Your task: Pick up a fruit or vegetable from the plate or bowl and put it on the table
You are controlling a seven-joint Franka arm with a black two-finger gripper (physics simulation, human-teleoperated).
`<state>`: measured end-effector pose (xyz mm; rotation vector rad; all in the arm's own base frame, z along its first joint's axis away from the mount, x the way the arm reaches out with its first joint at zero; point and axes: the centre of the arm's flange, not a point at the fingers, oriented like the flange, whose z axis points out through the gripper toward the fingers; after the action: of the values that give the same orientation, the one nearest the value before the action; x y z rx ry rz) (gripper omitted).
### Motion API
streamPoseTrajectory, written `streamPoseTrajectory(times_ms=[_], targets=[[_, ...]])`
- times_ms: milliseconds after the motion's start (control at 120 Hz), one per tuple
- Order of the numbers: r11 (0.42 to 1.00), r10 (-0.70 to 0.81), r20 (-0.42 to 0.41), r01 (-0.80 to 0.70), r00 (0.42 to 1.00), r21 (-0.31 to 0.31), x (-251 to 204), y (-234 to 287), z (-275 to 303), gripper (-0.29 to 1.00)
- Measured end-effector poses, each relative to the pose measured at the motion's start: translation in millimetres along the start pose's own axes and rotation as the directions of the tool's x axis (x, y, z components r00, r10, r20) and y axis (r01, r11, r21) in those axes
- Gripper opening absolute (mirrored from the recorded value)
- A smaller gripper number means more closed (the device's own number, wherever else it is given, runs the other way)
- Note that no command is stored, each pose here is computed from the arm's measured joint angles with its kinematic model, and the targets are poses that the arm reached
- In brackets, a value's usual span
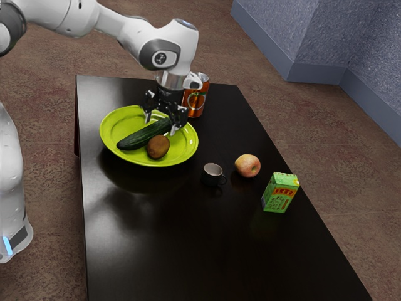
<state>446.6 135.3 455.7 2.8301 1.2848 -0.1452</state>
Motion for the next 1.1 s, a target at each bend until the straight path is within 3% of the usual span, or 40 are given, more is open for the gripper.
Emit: streamPoseTrajectory(times_ms=[317,533,592,850,1100], targets=[[1.000,-0.005,0.019,0.005,1.000,-0.006,1.1,2.0,9.6,0.68],[1.000,-0.005,0.020,0.005,1.000,-0.006,0.9,1.4,12.2,0.29],[1.000,-0.005,0.021,0.005,1.000,-0.003,0.7,0.8,12.1,0.24],[1.000,-0.015,0.018,0.015,1.000,-0.004,2.0,-3.7,-3.8,0.21],[1.000,0.022,-0.053,-0.023,0.998,-0.009,-5.2,21.7,-94.3,0.20]])
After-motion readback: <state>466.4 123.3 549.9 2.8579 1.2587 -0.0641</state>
